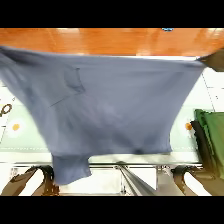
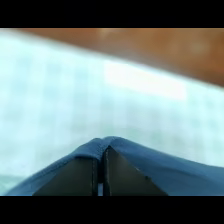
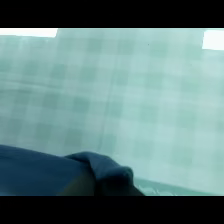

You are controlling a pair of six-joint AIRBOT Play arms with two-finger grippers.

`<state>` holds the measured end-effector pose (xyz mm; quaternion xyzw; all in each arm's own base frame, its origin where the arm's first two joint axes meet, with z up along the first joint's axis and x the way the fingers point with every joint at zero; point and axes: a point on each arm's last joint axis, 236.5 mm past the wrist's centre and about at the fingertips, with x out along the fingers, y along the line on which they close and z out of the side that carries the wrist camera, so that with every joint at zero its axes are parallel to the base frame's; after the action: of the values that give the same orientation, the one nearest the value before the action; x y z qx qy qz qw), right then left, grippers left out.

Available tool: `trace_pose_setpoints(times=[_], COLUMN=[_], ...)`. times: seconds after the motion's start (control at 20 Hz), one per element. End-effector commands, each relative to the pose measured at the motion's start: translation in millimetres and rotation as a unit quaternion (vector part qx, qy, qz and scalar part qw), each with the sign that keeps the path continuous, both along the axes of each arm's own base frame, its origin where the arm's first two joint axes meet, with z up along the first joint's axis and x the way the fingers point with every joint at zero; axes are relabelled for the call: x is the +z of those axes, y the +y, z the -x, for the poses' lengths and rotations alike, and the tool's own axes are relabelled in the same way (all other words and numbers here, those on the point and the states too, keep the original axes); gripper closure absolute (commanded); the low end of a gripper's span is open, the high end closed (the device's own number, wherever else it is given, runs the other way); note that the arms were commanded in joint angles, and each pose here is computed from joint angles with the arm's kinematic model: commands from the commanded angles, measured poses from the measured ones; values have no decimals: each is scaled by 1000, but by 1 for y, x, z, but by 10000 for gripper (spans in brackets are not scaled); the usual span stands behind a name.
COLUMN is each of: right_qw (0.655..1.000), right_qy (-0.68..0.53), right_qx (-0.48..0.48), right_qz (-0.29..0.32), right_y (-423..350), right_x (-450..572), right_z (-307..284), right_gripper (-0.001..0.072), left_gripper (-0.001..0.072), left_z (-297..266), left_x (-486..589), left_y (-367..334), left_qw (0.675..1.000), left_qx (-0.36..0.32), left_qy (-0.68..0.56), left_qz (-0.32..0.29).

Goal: Fold the shirts.

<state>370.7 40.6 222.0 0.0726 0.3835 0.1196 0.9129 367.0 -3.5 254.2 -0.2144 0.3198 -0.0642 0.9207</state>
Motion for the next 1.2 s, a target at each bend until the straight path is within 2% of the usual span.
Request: trace_pose_setpoints(times=[0.0,0.25,0.45,0.55,0.65,0.75,0.9,1.15], right_qw=[999,994,992,991,988,979,960,943], right_qy=[31,54,66,89,130,187,271,324], right_qx=[-14,-49,-40,-22,12,32,46,49], right_qz=[-41,-78,-103,-101,-87,-77,-45,-55], right_y=[-2,-11,-5,2,9,5,-12,-5], right_x=[-85,-170,-186,-195,-204,-216,-238,-267], right_z=[-87,-181,-217,-211,-190,-163,-122,-96], right_gripper=[683,683,683,683,682,683,682,682], left_gripper=[687,687,687,687,687,687,688,688], left_z=[-72,-174,-205,-193,-158,-125,-83,-39], left_x=[-116,-188,-215,-219,-226,-238,-252,-292], left_y=[-1,-20,-25,-37,-52,-44,-24,-8], left_qw=[993,987,979,972,965,952,938,921], left_qx=[4,9,20,0,-87,-117,-132,-109], left_qy=[98,120,149,177,219,274,319,373], left_qz=[64,110,139,152,114,65,14,39])
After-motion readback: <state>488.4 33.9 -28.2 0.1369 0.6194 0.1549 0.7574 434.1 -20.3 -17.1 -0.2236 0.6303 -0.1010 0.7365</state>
